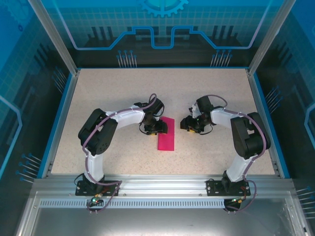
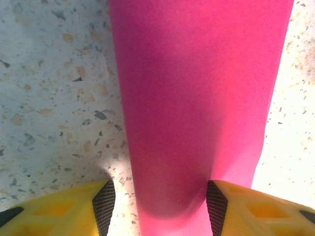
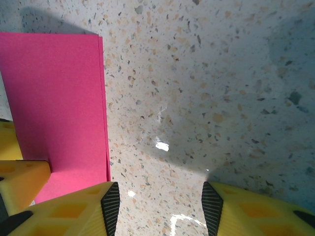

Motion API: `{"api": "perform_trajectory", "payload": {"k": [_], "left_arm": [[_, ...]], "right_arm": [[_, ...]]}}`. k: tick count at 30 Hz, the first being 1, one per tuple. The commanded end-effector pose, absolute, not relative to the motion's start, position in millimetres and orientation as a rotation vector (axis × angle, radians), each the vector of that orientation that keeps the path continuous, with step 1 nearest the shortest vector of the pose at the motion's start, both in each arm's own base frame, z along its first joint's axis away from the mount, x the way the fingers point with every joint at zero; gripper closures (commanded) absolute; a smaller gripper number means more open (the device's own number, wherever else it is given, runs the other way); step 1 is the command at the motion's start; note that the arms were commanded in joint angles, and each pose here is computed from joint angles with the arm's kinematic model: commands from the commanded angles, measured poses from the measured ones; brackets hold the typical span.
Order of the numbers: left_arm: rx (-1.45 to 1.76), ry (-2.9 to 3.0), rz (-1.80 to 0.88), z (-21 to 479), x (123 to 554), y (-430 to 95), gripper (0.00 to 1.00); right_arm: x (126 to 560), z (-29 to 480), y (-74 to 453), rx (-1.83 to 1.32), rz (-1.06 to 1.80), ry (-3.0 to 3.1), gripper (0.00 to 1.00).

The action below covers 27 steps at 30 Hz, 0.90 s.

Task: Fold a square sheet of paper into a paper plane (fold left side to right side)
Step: Hold the square sheet of paper at the center of the table.

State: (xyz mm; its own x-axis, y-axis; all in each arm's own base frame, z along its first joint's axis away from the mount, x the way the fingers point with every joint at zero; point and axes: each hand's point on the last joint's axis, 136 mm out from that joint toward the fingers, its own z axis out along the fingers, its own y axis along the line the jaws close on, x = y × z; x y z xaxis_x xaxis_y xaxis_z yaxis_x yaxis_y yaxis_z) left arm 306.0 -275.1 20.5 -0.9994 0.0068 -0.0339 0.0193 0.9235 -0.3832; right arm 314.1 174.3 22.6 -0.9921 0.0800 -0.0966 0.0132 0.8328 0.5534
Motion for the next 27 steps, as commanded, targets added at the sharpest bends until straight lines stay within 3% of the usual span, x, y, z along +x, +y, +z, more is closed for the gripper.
{"api": "perform_trajectory", "payload": {"k": [1, 27], "left_arm": [[0.078, 3.092, -0.569, 5.4, 297.8, -278.9, 0.43], [0.093, 3.112, -0.540, 0.7, 297.1, -278.7, 0.43]], "right_arm": [[306.8, 13.4, 170.4, 0.077, 0.859, 2.944, 0.49], [307.4, 15.9, 174.4, 0.055, 0.865, 2.944, 0.49]]}}
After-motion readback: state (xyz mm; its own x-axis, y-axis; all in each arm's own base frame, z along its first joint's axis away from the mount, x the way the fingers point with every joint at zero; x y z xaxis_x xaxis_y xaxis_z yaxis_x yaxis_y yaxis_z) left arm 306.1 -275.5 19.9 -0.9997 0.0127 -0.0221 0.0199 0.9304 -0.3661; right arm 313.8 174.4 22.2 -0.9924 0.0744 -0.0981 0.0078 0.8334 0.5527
